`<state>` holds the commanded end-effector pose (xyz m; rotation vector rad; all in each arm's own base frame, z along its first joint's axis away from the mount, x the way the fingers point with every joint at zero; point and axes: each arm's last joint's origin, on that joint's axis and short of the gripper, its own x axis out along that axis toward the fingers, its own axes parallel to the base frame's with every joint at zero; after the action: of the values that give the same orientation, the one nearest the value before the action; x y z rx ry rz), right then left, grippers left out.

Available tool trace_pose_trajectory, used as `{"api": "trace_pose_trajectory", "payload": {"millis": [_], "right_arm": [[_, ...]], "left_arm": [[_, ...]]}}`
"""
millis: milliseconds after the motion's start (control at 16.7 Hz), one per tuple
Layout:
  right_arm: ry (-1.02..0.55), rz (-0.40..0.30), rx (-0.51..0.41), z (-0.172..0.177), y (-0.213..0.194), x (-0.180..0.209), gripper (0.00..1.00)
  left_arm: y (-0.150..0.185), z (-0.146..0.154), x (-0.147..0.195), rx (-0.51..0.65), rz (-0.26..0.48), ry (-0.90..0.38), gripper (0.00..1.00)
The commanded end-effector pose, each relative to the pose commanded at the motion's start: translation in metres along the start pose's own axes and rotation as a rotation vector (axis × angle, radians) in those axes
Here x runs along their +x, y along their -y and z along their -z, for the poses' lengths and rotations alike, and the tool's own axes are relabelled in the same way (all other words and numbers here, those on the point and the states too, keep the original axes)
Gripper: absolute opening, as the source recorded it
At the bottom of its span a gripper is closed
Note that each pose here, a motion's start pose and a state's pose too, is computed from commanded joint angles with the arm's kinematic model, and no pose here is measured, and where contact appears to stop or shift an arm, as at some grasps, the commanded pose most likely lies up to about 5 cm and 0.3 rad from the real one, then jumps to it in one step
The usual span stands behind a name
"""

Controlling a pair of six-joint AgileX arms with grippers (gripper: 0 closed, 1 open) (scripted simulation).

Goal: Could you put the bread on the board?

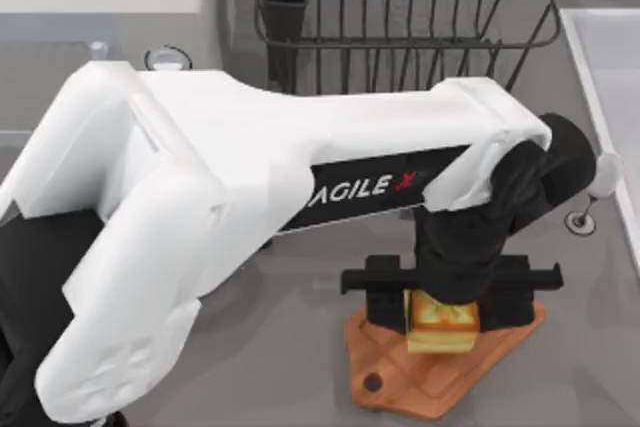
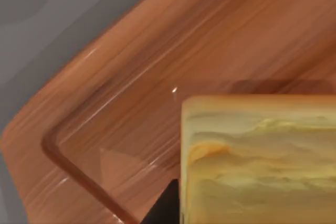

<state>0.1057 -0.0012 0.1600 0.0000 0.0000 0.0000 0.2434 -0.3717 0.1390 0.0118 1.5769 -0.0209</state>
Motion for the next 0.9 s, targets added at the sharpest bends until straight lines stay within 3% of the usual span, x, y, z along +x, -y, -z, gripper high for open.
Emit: {"api": "trace_pose_trajectory", "payload": {"millis": [720,900], "right_arm": [[0.000,0.000,0.000,0.0000,0.0000,0.0000,1.00],[0.000,0.000,0.000,0.0000,0.0000,0.0000,1.00]], "left_arm": [[0.0000,0.0000,0.0000,0.000,0.000,0.000,0.98],[0.0000,0.0000,0.0000,0.000,0.000,0.000,1.00]]}}
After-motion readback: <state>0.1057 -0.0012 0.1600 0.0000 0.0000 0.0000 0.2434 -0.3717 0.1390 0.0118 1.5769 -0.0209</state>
